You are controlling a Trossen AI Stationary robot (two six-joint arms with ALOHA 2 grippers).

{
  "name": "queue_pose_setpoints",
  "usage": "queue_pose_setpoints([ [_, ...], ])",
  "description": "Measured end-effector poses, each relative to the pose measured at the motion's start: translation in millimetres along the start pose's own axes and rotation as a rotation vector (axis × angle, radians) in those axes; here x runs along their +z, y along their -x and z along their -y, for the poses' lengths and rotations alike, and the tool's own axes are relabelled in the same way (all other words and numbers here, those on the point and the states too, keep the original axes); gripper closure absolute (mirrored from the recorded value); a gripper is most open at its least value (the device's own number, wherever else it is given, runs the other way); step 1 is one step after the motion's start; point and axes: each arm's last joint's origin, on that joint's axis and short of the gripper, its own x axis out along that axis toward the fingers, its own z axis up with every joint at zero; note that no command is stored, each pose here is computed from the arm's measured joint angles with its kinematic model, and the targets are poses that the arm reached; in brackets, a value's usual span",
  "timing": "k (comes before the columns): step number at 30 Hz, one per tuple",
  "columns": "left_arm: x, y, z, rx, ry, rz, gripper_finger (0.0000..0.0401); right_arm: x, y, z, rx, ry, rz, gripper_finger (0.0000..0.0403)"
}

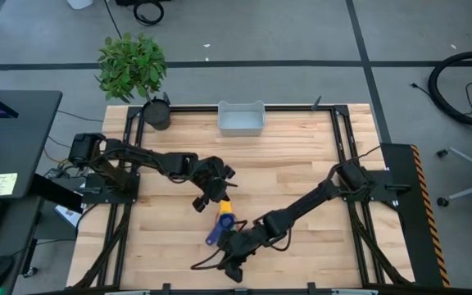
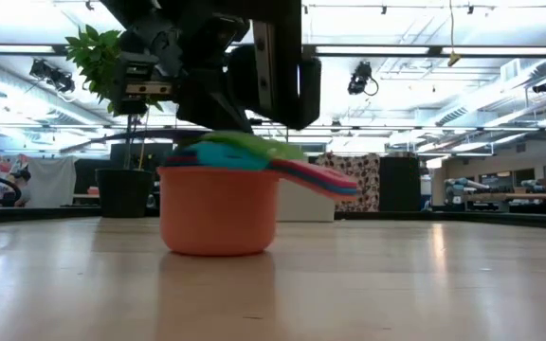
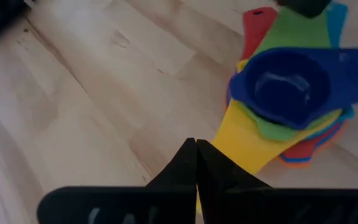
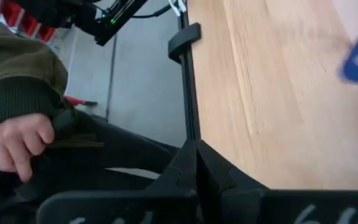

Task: Nest measuring cups in basket
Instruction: Adjust the stacked measuring cups on the table

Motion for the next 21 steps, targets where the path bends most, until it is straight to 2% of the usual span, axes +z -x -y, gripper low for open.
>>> queue_pose_setpoints([
  [9,-6.6,1.5,-0.3,-0.019,0.029,-0.044,0.0401,4.3,11.9,-13.2,-0.165,-0.008,-0.057,0.0403],
  [13,-10.2,9.5,1.3,0.042,0.065,-0.165,0.0401,4.3,29.5,-20.3,-0.302,0.025,-0.107,0.0403],
  [16,-12.4,21.6,1.9,0.063,0.162,-0.216,0.0401,5.1,50.3,-23.7,-0.438,0.021,-0.092,0.0403],
  [21,-16.1,37.4,7.4,0.063,0.484,-0.283,0.0401,-3.1,67.2,-12.2,-0.667,-0.076,-0.112,0.0402],
])
